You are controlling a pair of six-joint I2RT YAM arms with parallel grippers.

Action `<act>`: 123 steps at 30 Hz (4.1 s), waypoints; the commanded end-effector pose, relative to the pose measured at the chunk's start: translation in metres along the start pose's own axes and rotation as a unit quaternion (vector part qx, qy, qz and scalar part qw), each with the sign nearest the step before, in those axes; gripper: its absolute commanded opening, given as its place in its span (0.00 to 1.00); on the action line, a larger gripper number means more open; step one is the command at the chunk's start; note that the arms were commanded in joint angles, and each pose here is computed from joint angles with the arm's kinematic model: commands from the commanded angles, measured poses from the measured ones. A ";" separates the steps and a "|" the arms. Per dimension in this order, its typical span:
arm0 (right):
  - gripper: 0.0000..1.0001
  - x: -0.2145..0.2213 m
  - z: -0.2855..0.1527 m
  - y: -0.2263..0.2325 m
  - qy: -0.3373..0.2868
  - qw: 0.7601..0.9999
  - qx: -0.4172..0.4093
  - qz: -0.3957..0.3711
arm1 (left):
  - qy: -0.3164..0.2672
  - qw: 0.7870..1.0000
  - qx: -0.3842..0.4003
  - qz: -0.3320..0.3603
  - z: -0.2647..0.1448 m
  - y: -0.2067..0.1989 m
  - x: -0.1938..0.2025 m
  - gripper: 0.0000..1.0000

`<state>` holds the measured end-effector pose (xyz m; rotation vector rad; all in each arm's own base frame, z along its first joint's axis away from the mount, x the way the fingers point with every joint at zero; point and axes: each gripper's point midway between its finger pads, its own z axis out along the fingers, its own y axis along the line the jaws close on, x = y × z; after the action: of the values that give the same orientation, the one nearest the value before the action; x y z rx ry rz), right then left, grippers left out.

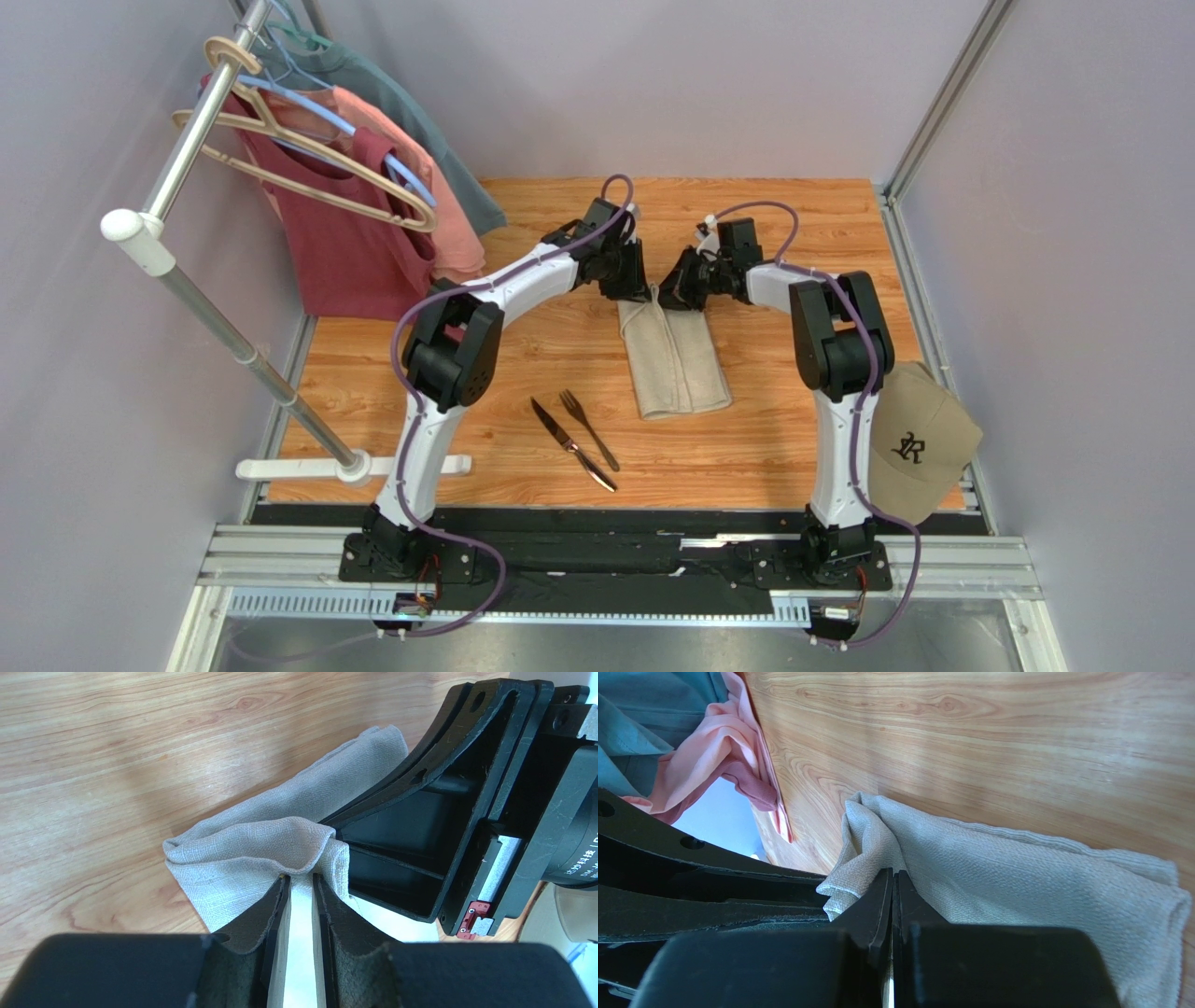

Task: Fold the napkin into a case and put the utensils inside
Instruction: Smooth out the 2/3-rectangle-folded napkin at the center of the board.

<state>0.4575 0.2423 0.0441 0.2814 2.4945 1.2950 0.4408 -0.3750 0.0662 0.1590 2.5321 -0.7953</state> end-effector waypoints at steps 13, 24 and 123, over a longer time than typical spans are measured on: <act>0.00 -0.008 0.013 -0.002 0.004 1.000 0.012 -0.014 | -0.025 1.000 -0.009 0.015 -0.007 -0.008 -0.021 0.27; 0.04 -0.049 -0.031 0.012 -0.029 0.988 0.120 -0.090 | -0.033 0.999 0.020 0.032 -0.009 -0.022 -0.030 0.31; 0.18 -0.018 -0.014 0.001 -0.026 0.981 0.143 -0.131 | 0.130 0.983 0.132 0.014 -0.061 -0.056 0.166 0.13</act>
<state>0.4494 0.2313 0.0515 0.0639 2.6005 0.8600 0.2735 -0.3787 0.0464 0.3576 2.6788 -1.0946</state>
